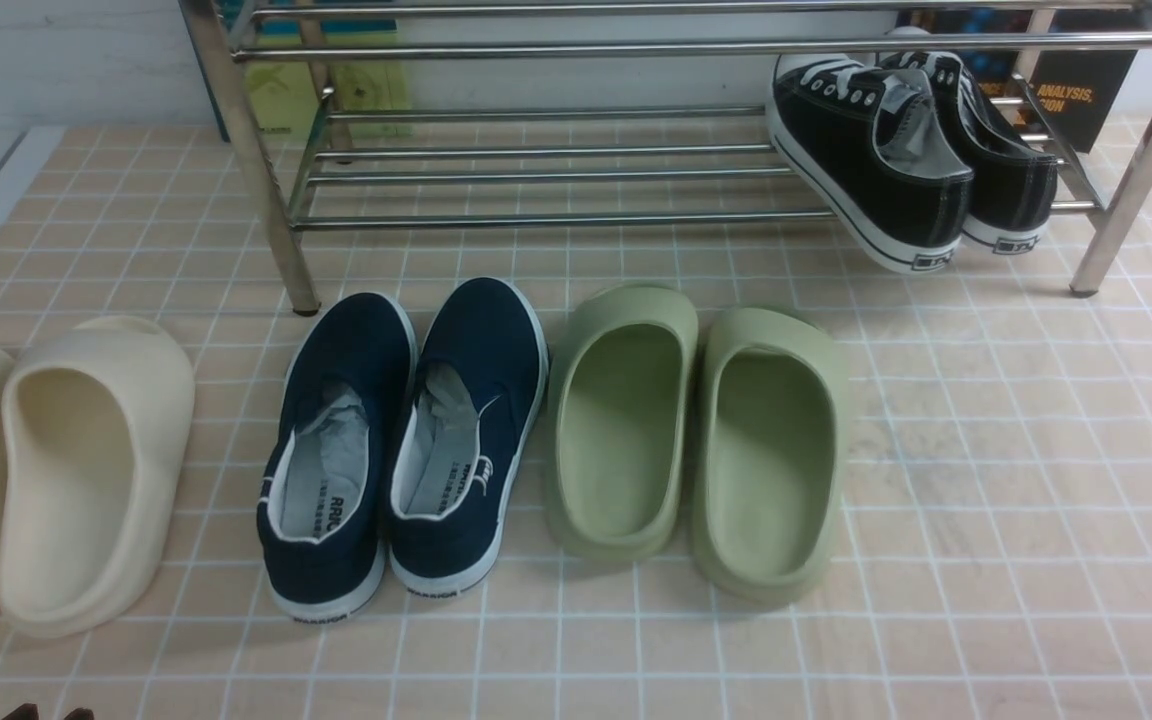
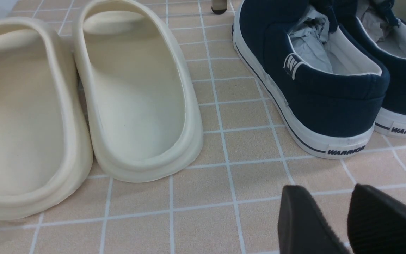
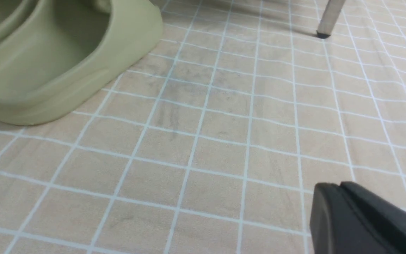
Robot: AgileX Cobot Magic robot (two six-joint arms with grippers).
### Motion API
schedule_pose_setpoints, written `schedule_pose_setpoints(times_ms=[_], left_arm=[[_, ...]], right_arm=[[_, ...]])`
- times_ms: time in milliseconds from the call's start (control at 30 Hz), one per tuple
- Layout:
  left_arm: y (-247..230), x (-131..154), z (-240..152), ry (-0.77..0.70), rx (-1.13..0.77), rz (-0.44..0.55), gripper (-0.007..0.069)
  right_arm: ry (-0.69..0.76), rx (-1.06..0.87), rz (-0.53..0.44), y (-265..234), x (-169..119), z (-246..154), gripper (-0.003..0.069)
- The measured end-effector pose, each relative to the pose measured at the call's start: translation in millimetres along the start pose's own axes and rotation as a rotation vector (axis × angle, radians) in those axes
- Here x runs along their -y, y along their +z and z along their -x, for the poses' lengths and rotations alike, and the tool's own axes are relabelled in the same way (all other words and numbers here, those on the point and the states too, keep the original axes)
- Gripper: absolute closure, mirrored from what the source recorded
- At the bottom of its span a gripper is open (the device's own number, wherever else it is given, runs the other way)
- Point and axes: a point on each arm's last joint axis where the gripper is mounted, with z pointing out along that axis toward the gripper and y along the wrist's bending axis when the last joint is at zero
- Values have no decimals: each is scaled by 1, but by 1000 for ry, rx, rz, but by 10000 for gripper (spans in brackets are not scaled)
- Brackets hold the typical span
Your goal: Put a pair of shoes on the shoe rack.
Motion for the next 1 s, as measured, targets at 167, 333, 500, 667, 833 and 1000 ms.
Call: schedule_pose_setpoints(times_ms=[167,333,500,667,833,1000], left_arm=[[0,0,0,0,0,0,386],[0,0,0,0,0,0,386],[0,0,0,0,0,0,385],[0,0,0,0,0,0,385],[0,0,0,0,0,0,385],[0,0,0,0,0,0,385]], right_arm=[[20,-6,-69,0,4,0,616],[21,-6,-76,0,4,0,609],[15,-8,-77,0,4,0,603],[-24,-23,-88,0,6,-1,594],[-50,-31,-96,-1,6,-1,587],[-51,-34,-96,-1,6,-1,586]])
